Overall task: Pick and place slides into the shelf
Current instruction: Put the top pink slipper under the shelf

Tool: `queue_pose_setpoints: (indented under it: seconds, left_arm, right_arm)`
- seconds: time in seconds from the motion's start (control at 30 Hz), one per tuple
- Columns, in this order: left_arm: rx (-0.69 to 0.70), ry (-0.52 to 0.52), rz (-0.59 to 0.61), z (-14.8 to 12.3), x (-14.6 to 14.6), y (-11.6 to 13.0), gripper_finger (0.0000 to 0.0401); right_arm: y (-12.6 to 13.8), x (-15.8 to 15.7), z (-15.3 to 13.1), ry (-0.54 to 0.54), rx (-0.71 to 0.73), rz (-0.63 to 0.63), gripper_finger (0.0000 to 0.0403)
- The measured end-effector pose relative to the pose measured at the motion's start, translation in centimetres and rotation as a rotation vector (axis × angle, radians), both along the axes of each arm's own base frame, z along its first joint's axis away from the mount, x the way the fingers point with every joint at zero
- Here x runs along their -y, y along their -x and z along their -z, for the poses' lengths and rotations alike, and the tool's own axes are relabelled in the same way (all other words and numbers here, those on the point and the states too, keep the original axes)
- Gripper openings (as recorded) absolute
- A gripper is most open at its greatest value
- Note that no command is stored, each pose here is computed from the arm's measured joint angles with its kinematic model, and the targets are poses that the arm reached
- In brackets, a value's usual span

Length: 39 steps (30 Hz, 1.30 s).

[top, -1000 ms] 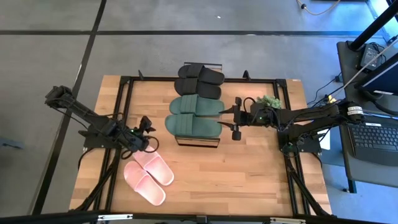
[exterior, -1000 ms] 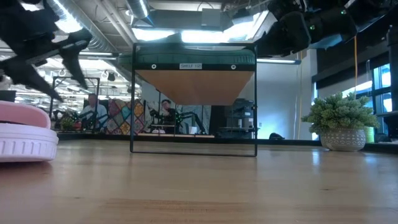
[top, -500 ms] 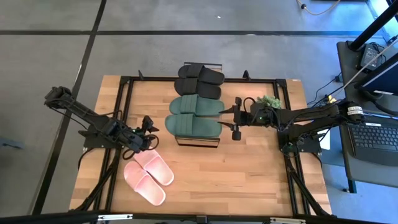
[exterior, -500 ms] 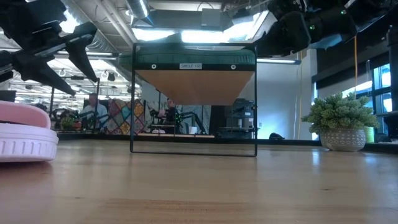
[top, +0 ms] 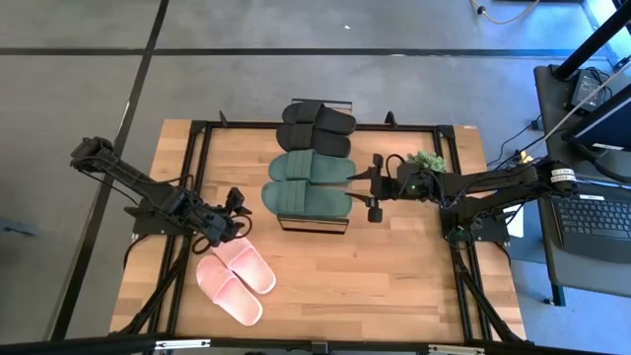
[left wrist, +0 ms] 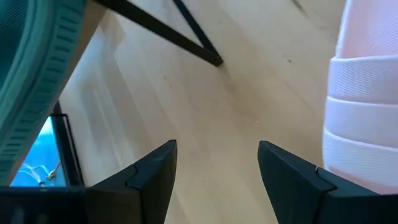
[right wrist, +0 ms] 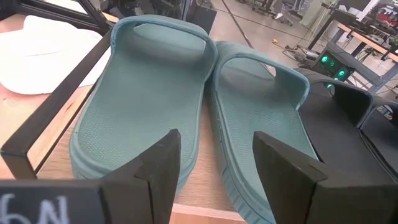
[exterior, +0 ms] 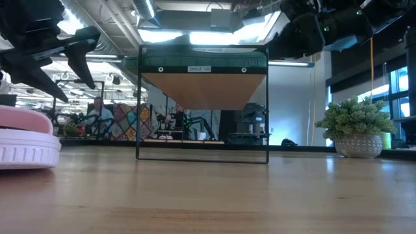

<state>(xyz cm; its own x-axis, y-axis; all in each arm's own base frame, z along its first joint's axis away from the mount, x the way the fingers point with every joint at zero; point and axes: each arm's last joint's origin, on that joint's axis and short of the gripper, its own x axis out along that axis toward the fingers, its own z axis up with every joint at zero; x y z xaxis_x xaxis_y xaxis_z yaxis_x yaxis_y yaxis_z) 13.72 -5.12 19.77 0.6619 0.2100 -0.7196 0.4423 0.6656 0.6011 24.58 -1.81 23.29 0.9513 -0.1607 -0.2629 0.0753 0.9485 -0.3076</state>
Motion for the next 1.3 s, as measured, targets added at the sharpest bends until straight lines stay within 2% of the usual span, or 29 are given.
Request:
queue_pose_setpoints:
  seconds: [0.07,0.2,0.33,0.4,0.5,0.57,0.67,0.83,1.0,1.17,1.3]
  left_arm:
    - [0.012,0.003,-0.015,0.0,0.0,0.0,0.0217]
    - [0.111,0.037,-0.157,-0.3,0.0,-0.5,0.0213]
    - [0.141,0.061,-0.174,-0.3,0.2,-0.9,0.0212]
    - [0.205,0.131,-0.222,-0.6,0.3,-1.4,0.0212]
    - [0.282,0.251,-0.357,-1.3,0.0,-1.9,0.0212]
    - [0.308,0.314,-0.449,-1.3,-0.3,-1.9,0.0212]
    - [0.321,0.376,-0.527,-1.2,-0.5,-1.9,0.0211]
    - [0.307,0.402,-0.558,-1.0,-0.2,-2.5,0.0201]
    - [0.254,0.464,-0.675,-2.1,0.4,-3.6,0.0180]
    - [0.088,0.424,-0.755,-3.6,1.7,-4.8,0.0157]
    - [-0.054,0.450,-0.878,-4.2,3.0,-5.6,0.0148]
  right_arm:
    - [0.0,0.0,0.0,0.000,0.004,0.000,0.0200]
    - [0.0,0.0,0.0,-0.001,0.004,0.000,0.0200]
    - [0.0,0.0,0.0,0.001,0.004,0.000,0.0200]
    - [0.0,0.0,0.0,0.003,0.003,0.000,0.0200]
    - [0.0,0.0,0.0,0.003,-0.004,-0.001,0.0200]
    - [0.0,0.0,0.0,0.011,-0.006,-0.003,0.0200]
    - [0.0,0.0,0.1,0.042,-0.015,-0.012,0.0200]
    - [0.0,0.1,0.1,0.084,-0.024,-0.019,0.0200]
    - [0.1,0.1,0.2,0.095,-0.038,-0.023,0.0200]
    - [0.1,0.2,0.3,0.093,-0.052,-0.020,0.0200]
    - [0.2,0.2,0.7,0.090,-0.093,-0.021,0.0200]
